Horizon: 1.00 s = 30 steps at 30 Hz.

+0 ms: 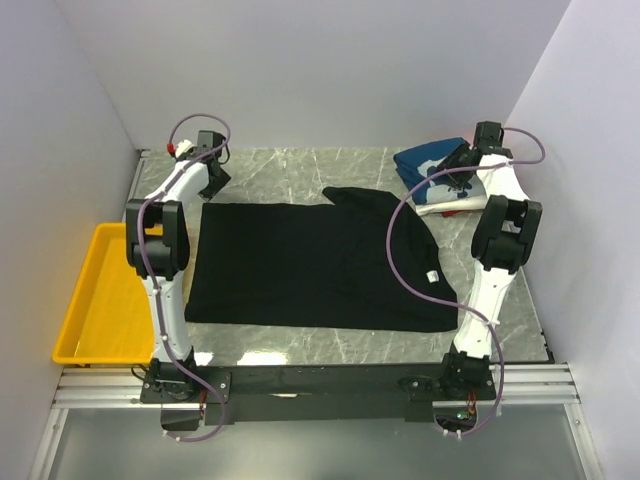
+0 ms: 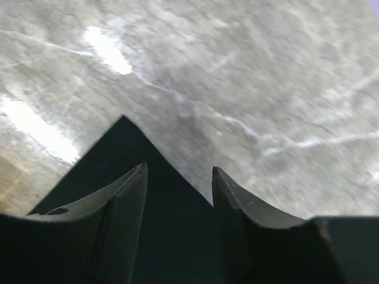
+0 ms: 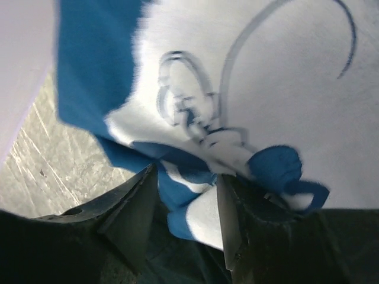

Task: Fold and stack the t-shirts
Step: Fold the tshirt

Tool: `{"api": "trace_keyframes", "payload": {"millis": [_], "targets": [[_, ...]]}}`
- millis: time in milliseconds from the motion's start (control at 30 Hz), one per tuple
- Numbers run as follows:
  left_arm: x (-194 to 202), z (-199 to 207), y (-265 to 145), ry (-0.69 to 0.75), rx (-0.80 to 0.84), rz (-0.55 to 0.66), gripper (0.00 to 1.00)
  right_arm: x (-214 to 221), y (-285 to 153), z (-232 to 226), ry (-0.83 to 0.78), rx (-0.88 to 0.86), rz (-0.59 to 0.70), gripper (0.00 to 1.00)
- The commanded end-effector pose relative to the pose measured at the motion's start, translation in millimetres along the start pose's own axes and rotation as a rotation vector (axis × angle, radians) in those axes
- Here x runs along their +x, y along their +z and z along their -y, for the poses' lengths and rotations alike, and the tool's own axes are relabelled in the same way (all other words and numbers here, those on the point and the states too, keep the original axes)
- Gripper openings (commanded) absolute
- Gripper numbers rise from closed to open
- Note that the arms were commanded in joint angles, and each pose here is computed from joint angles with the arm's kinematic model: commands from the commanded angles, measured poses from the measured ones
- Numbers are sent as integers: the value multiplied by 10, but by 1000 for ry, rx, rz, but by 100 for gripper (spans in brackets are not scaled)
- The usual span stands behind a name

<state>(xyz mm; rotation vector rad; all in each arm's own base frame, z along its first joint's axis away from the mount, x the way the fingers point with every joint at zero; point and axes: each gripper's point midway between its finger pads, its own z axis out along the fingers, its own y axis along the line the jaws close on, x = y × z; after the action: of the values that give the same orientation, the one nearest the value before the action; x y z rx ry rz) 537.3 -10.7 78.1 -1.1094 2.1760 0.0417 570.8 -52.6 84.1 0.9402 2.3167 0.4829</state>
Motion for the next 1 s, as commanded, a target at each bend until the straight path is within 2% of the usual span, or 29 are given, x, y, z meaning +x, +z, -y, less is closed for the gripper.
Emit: {"api": "trace_keyframes", "payload": {"millis": [0,167,400,600,967], "targets": [[-51,-165,76,-5,-97,35,52,-313,-565,-657,-154,-102,167,52],[0,-297,208,6,-158,39,52,-41,-515,-1056,-262,-161,132,53],[52,-355,374,25,-198,27,50,516,-24,-1260,-370,-179,27,53],[122,-392,422,30,-198,12,42,842,335,-1148,-416,-120,-52,55],[201,-391,451,29,-187,-15,26,1073,556,-945,-468,-5,-89,58]]}}
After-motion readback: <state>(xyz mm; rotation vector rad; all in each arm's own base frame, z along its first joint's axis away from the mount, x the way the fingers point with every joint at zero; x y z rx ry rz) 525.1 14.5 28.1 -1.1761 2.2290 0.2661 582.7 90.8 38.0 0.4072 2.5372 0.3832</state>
